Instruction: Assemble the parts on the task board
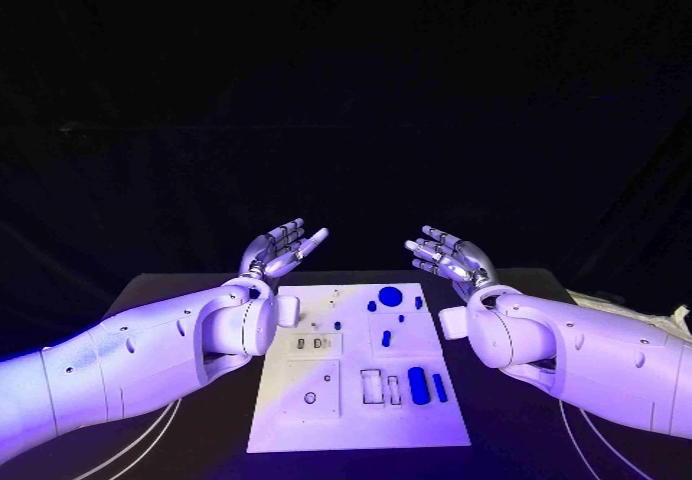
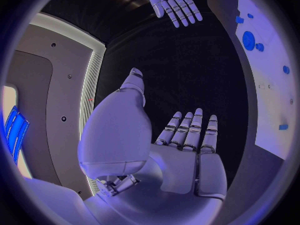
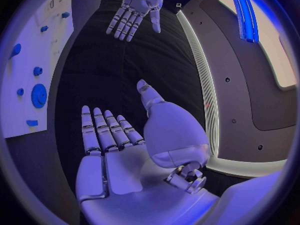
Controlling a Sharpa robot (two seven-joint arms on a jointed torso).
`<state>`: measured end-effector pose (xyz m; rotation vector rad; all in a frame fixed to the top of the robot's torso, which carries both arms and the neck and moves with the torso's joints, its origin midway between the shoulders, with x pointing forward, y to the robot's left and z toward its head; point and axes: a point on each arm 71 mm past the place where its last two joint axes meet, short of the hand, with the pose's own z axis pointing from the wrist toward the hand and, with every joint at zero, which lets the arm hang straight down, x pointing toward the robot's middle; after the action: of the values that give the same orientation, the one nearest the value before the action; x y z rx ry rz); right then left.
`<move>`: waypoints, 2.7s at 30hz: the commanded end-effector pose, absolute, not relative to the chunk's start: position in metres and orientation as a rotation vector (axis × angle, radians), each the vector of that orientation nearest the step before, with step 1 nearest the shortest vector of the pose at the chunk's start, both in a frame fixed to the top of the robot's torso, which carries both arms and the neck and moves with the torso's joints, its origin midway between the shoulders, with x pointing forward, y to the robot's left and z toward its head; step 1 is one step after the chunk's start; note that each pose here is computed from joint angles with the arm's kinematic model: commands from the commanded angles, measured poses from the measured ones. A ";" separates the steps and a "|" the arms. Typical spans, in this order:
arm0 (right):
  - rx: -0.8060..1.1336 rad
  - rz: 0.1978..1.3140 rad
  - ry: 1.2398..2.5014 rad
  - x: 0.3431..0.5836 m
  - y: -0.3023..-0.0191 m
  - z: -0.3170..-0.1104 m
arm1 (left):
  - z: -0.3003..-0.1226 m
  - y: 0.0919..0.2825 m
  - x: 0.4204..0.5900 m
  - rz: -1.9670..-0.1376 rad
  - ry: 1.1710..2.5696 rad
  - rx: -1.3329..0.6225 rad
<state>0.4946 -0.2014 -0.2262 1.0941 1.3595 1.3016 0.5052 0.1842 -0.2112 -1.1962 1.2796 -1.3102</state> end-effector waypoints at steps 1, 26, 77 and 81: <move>0.968 1.419 1.533 0.496 -0.190 -0.227 | -0.211 0.178 0.506 -1.382 1.336 -1.184; 0.215 1.026 1.441 0.518 -0.210 -0.179 | -0.191 0.191 0.488 -1.462 1.328 -1.109; -0.405 0.403 1.624 0.536 -0.175 -0.167 | -0.155 0.170 0.445 -1.632 1.394 -1.109; -0.408 0.397 1.632 0.537 -0.175 -0.167 | -0.155 0.169 0.445 -1.634 1.397 -1.110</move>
<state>0.5368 -0.1755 -0.1663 -0.3891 1.6213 0.4281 0.4459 0.1721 -0.1562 -1.1118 1.3870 -1.6070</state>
